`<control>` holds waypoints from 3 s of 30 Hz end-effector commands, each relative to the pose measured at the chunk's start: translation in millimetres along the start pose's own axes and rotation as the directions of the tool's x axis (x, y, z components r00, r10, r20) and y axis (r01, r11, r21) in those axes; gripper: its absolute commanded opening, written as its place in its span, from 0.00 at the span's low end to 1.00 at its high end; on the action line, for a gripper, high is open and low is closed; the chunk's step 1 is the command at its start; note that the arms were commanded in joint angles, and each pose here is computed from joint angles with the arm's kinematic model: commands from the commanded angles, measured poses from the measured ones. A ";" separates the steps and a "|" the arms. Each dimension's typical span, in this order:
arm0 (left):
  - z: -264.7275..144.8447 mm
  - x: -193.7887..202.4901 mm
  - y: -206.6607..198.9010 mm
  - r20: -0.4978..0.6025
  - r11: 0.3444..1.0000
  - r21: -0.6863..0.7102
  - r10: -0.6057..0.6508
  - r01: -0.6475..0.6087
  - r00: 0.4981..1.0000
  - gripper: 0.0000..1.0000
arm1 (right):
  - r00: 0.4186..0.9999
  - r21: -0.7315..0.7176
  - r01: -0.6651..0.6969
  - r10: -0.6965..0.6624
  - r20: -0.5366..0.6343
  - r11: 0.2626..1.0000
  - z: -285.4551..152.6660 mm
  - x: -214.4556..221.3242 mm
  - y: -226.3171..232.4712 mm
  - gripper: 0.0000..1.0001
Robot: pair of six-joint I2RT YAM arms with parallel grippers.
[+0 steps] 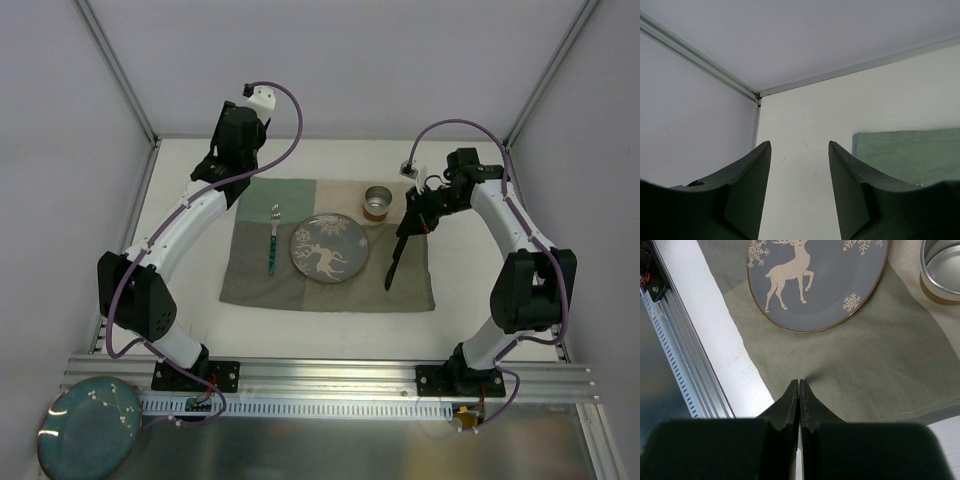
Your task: Set the dinner table for one person
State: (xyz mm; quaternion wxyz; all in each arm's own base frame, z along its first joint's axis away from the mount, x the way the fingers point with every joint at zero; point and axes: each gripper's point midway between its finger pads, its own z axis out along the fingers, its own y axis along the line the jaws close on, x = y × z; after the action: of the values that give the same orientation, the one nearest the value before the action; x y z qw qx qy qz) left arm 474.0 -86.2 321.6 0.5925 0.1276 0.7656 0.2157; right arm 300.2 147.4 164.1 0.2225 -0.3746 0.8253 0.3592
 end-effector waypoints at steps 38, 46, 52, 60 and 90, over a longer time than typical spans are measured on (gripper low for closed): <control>52.1 60.2 -29.9 -0.188 1.000 0.020 0.009 -0.005 0.982 0.47 | 0.999 -0.008 -0.020 0.020 0.040 1.000 34.5 -38.1 -127.6 0.00; 57.8 80.0 -38.7 -0.234 0.999 0.041 0.006 0.004 0.972 0.46 | 0.996 -0.031 -0.069 0.071 0.059 0.997 42.5 -34.6 -149.9 0.00; 62.3 78.9 -40.5 -0.238 0.999 0.042 0.002 0.008 0.971 0.46 | 0.995 -0.032 -0.082 0.084 0.060 0.996 36.4 -25.4 -147.4 0.00; 62.2 78.6 -42.6 -0.242 0.999 0.052 -0.003 0.016 0.970 0.46 | 0.993 -0.038 -0.107 0.108 0.037 0.994 37.8 -10.0 -145.8 0.04; 61.7 88.7 -54.2 -0.260 0.996 0.083 -0.016 0.039 0.966 0.46 | 0.993 0.013 -0.065 0.064 0.095 0.998 16.0 -41.2 -153.8 0.58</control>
State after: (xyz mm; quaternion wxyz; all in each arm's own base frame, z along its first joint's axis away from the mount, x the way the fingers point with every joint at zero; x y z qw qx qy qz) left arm 509.4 -80.2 199.6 0.4708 0.1269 0.8487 0.2048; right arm 436.2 107.0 85.1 0.2184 -0.3177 0.8402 0.3813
